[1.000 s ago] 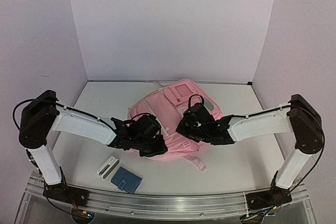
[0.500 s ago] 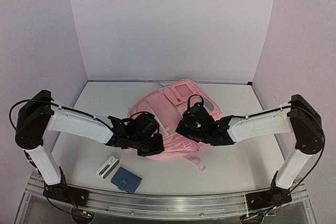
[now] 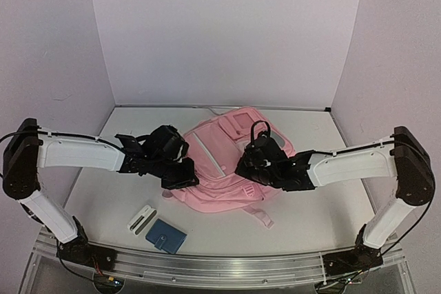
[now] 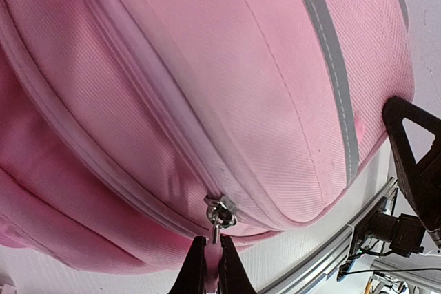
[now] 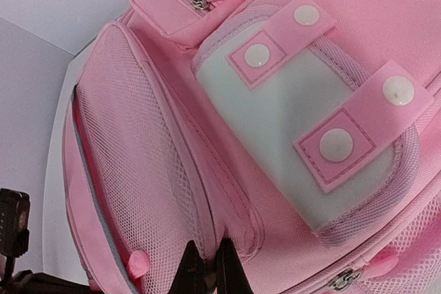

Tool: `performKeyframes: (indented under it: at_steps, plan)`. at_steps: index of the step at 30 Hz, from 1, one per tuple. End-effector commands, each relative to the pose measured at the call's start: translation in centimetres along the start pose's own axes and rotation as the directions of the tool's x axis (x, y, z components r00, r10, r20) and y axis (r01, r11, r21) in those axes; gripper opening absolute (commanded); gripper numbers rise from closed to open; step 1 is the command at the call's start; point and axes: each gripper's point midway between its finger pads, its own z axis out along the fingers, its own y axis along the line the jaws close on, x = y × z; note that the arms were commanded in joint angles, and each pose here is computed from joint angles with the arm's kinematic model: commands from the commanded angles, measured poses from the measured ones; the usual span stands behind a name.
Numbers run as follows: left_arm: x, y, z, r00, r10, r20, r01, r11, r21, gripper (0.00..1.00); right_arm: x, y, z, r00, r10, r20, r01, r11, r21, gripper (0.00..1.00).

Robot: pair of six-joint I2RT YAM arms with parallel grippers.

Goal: Pack the student bag
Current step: Unzip the student bag at the center of the board.

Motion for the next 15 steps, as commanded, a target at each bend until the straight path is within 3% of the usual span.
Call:
performKeyframes:
  at_steps: [1, 15]
  plan:
    - [-2.0, 3.4, -2.3, 0.999, 0.039, -0.005, -0.040, 0.993, -0.109, 0.00, -4.8, -2.0, -2.1, 0.986, -0.069, 0.153, 0.056, 0.995, 0.084, 0.00]
    - [-8.7, 8.7, -3.4, 0.992, 0.122, 0.045, -0.108, 0.964, -0.243, 0.00, -6.7, -3.2, -3.3, 0.967, -0.181, 0.180, 0.160, 0.979, 0.125, 0.00]
